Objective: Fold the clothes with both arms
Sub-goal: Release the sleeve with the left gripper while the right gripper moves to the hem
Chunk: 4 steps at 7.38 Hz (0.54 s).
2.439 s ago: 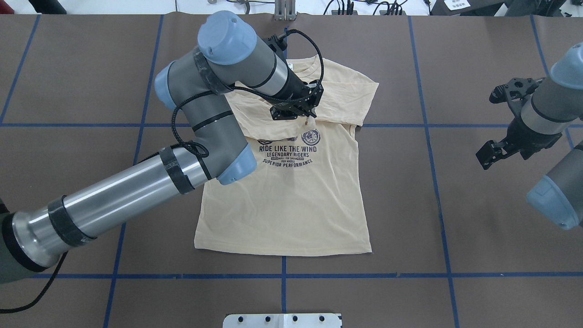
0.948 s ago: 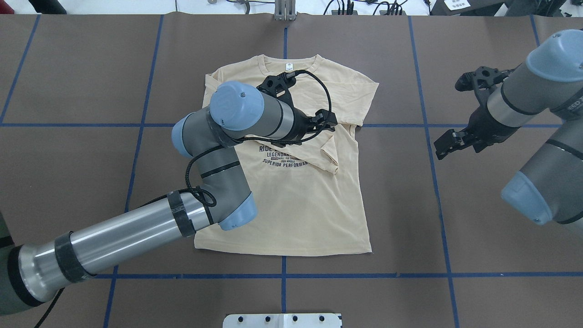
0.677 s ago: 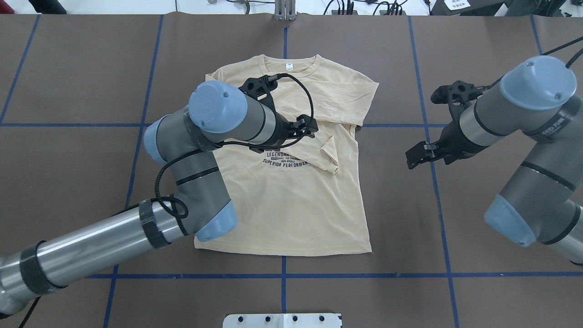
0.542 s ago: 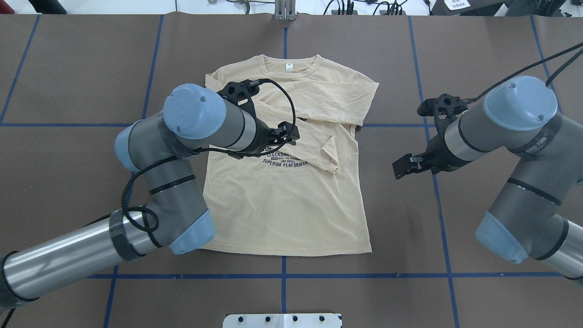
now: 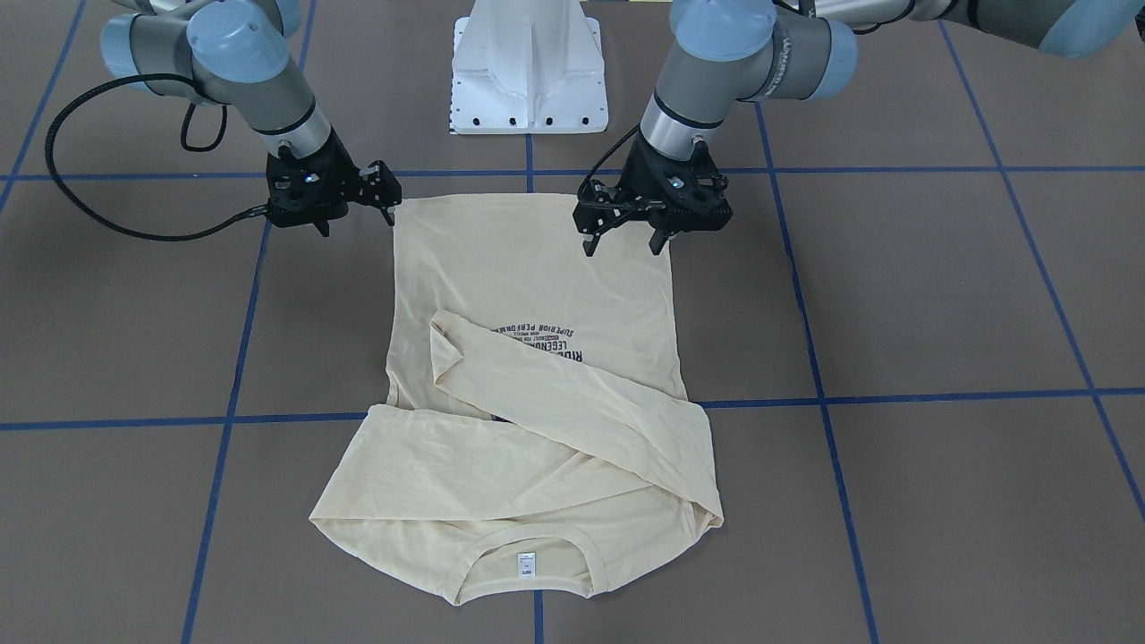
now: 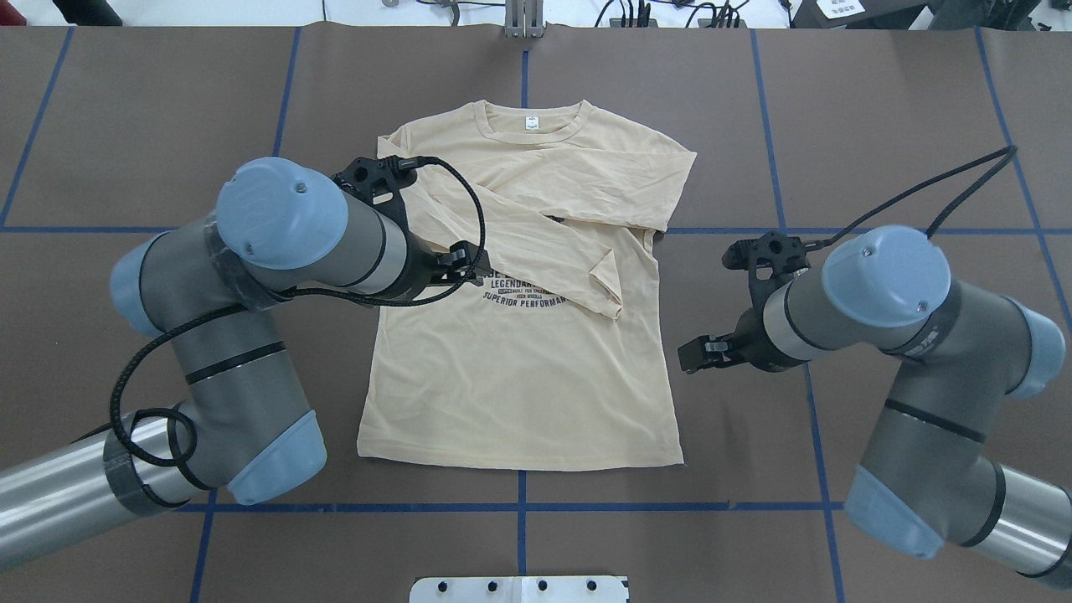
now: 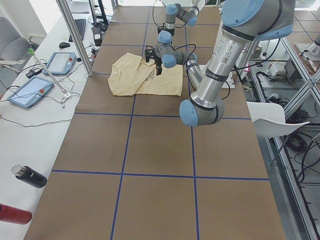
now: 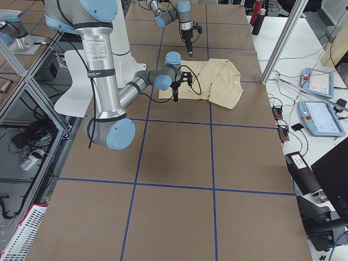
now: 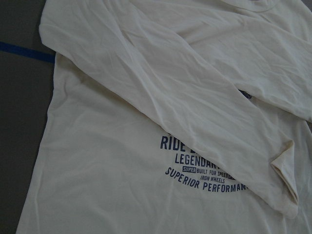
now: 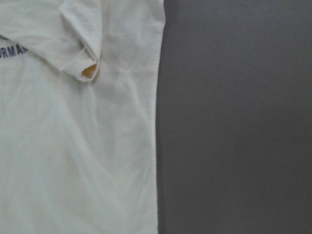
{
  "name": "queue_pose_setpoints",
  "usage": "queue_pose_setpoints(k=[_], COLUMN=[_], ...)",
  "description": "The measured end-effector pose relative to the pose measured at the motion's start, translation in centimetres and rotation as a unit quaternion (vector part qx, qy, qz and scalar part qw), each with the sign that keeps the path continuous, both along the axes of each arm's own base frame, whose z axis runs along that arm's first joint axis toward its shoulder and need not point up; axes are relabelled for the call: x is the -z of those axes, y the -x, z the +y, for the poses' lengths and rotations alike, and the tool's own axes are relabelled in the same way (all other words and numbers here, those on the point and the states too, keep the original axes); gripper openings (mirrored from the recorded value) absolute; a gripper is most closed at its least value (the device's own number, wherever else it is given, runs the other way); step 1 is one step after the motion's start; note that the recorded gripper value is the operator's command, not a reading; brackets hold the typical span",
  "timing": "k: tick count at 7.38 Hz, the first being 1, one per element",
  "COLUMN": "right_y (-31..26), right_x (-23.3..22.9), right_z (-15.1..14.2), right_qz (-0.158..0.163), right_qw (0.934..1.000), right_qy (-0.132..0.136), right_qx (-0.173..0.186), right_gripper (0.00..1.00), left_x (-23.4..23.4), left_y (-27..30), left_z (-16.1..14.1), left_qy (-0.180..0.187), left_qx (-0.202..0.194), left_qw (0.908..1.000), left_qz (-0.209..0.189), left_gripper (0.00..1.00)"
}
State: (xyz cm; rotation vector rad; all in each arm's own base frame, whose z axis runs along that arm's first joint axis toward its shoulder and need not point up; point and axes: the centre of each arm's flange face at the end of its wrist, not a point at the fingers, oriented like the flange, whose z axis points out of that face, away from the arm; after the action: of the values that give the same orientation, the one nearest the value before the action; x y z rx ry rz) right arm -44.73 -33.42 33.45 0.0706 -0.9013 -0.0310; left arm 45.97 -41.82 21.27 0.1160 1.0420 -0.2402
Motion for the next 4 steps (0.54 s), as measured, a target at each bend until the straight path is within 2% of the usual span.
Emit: queue_pose_setpoints(k=[2, 4], right_y=[3.4, 4.5], right_x=[1.4, 1.0], right_z=[3.0, 4.1], right_qz=[-0.005, 0.003], right_qw=[0.9999, 0.9998], right_qy=[0.014, 0.019], right_qx=[0.0, 0.007], right_gripper=[0.99, 0.98], left_x=[-0.9, -1.0], left_y=[0.8, 0.9], left_z=[0.4, 0.5], left_qy=[-0.003, -0.004], left_qx=[-0.003, -0.004], left_qw=[1.0, 1.0], left_qz=[-0.006, -0.007], left_gripper=[1.0, 1.0])
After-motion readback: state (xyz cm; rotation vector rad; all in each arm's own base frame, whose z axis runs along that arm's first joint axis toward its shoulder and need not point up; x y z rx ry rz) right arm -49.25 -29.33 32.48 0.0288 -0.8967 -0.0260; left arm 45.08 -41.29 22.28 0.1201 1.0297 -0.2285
